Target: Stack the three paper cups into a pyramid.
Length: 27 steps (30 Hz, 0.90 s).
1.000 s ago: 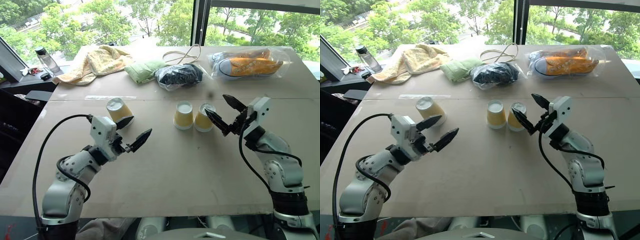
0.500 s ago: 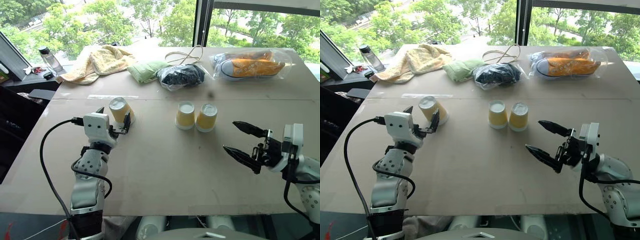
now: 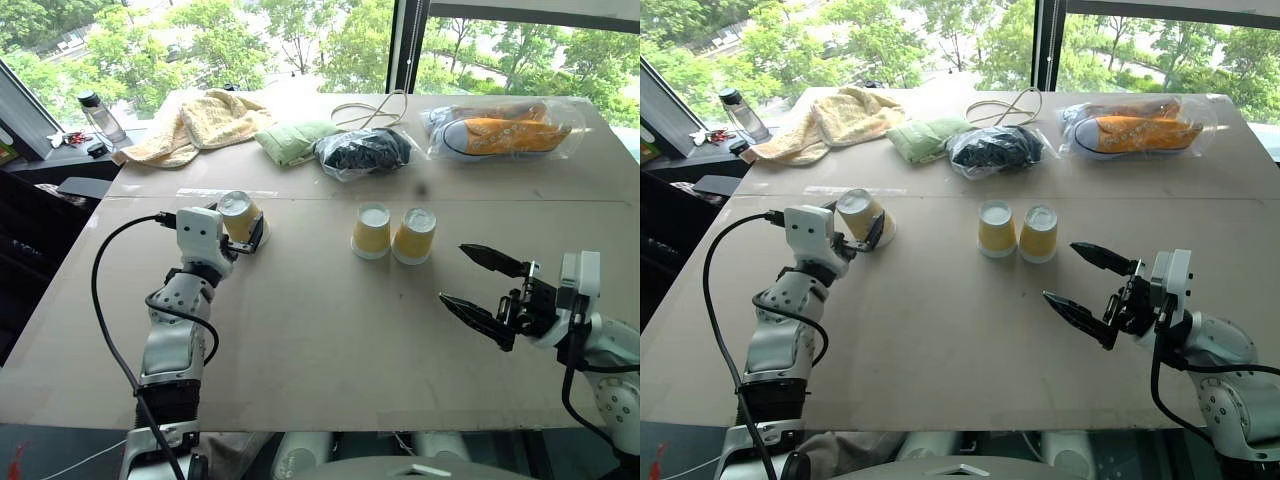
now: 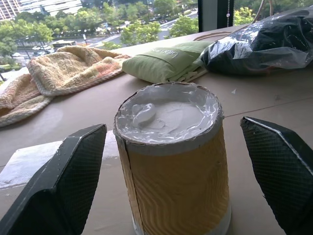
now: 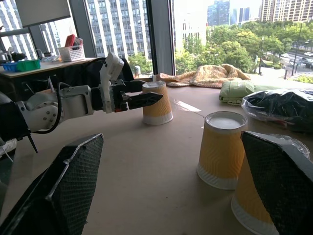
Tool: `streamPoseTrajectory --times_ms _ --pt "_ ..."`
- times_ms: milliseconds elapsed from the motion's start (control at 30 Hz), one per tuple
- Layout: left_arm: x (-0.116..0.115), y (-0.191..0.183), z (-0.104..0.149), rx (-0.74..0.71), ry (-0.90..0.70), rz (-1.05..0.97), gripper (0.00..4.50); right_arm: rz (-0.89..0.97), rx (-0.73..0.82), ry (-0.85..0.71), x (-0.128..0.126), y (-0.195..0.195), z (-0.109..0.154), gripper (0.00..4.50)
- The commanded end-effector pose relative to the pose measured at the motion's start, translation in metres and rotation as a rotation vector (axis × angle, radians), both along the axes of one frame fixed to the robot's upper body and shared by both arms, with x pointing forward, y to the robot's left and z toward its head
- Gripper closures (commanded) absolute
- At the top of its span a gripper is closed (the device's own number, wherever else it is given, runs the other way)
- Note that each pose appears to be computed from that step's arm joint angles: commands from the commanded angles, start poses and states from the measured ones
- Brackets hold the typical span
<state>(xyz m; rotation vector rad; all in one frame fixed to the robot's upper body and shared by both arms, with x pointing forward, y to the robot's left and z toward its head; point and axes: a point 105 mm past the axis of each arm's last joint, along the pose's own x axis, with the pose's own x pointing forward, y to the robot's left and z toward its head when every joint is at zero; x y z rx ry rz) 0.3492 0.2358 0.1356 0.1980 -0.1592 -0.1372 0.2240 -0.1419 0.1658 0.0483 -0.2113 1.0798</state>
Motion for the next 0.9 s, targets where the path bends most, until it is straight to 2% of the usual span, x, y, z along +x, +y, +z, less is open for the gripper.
streamPoseTrajectory --times_ms 33,100,200,300,433,500,633,700,900 --pt "0.002 -0.002 0.014 -0.001 -0.061 -0.017 0.25 0.002 0.004 -0.055 -0.002 -0.002 0.01 0.01" --pt "0.002 -0.003 0.014 -0.012 -0.063 -0.016 0.79 0.001 0.003 -0.056 -0.001 -0.003 0.01 0.0" --pt "0.003 -0.004 0.015 -0.016 -0.07 -0.006 2.12 -0.005 0.001 -0.059 0.0 -0.004 0.01 0.0" --pt "0.003 -0.004 0.017 -0.02 -0.082 0.0 2.12 -0.009 -0.002 -0.063 0.001 -0.005 0.01 0.0" --pt "0.009 -0.019 0.044 -0.029 -0.149 -0.074 2.12 -0.019 -0.001 -0.066 0.002 -0.007 0.011 0.0" --pt "0.011 -0.055 0.071 0.041 -0.198 -0.267 2.12 -0.038 -0.004 -0.065 0.003 -0.013 0.011 0.0" --pt "-0.008 -0.13 0.11 0.063 -0.197 -0.777 2.12 -0.108 -0.031 -0.06 0.004 -0.034 0.013 0.0" --pt "-0.011 -0.15 0.114 0.093 -0.159 -0.917 2.12 -0.14 -0.043 -0.062 0.006 -0.042 0.012 0.0" --pt "0.003 -0.19 0.117 0.148 -0.077 -1.12 2.12 -0.236 -0.063 -0.045 0.012 -0.063 0.01 0.0"
